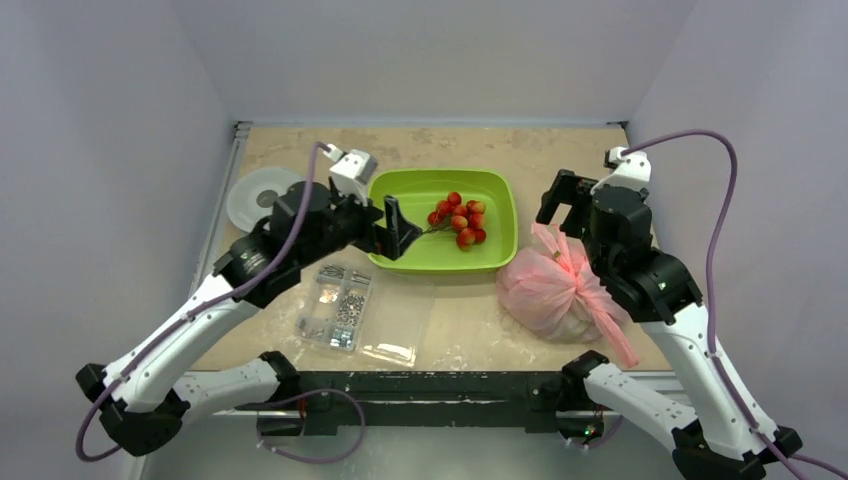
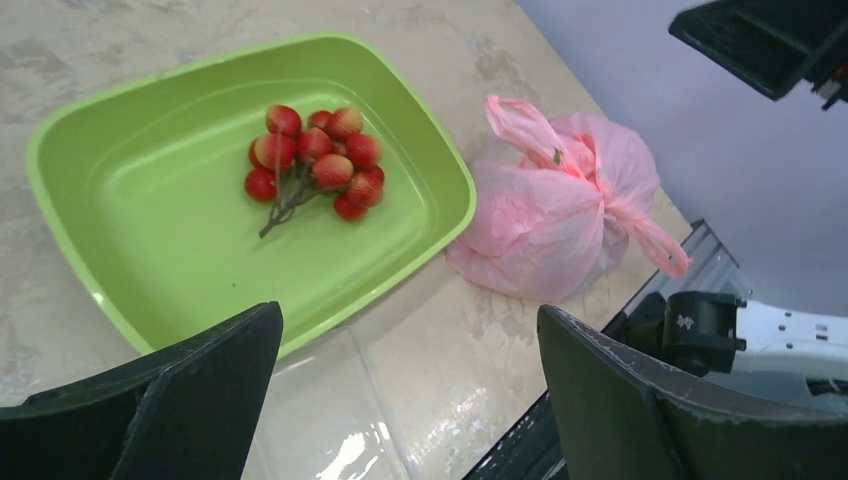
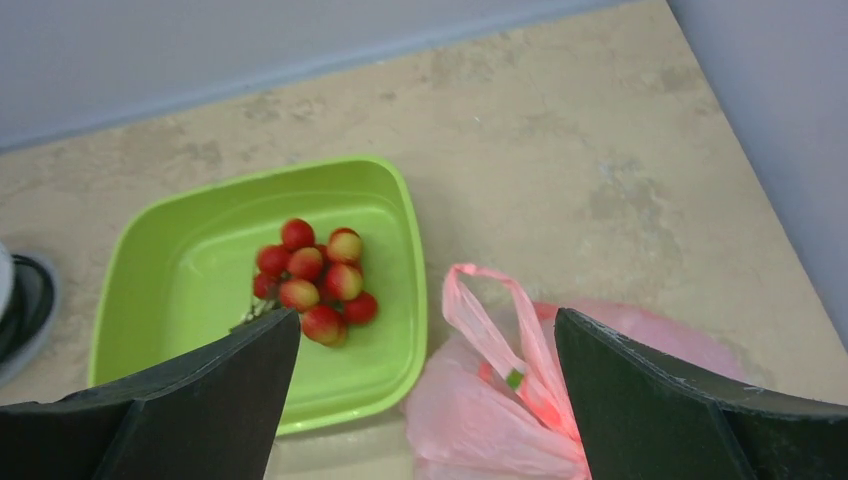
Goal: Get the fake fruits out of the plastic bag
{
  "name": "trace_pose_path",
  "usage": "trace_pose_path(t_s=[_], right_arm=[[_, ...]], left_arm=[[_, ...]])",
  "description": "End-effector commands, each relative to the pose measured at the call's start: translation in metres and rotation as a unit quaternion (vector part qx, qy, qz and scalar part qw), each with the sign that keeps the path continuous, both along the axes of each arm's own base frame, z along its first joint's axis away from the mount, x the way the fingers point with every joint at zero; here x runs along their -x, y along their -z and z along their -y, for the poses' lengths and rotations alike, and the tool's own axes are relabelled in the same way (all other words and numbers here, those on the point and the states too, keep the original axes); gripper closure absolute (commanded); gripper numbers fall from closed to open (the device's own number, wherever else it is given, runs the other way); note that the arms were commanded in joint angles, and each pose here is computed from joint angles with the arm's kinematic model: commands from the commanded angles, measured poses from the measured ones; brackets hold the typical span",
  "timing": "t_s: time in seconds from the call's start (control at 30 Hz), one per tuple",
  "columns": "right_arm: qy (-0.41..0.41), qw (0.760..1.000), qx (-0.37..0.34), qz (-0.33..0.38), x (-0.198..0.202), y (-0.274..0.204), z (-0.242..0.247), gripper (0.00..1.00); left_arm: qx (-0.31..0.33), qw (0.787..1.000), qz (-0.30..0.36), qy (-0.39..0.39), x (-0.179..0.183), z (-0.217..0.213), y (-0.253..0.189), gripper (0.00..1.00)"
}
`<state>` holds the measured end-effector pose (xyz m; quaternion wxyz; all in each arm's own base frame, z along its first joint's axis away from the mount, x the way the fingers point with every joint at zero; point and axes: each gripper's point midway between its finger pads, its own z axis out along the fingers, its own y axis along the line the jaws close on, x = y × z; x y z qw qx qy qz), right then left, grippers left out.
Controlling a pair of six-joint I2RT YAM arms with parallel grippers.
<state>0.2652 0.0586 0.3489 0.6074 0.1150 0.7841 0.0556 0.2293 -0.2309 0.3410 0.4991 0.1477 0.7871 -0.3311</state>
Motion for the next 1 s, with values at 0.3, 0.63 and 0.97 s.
trace_pose_path(t_s=[0.3,0.63,0.97], right_arm=[[0.119,0.991,-0.053,-0.03,0.035,0.002,0.042,0.01],[0.073,0.989,-0.001,-0.131,0.043,0.047,0.029,0.01],[0.124,0.975,-0.035,-0.184,0.021,0.105,0.064,0.01]], left_arm=[[-0.042,0.997,0.063,0.031,0.029,0.133,0.039,0.0],[-0.073,0.991,0.026,0.111,0.05,0.212,0.084,0.0],[-0.12,0.98,-0.017,0.158,0.042,0.296,0.148,0.0]])
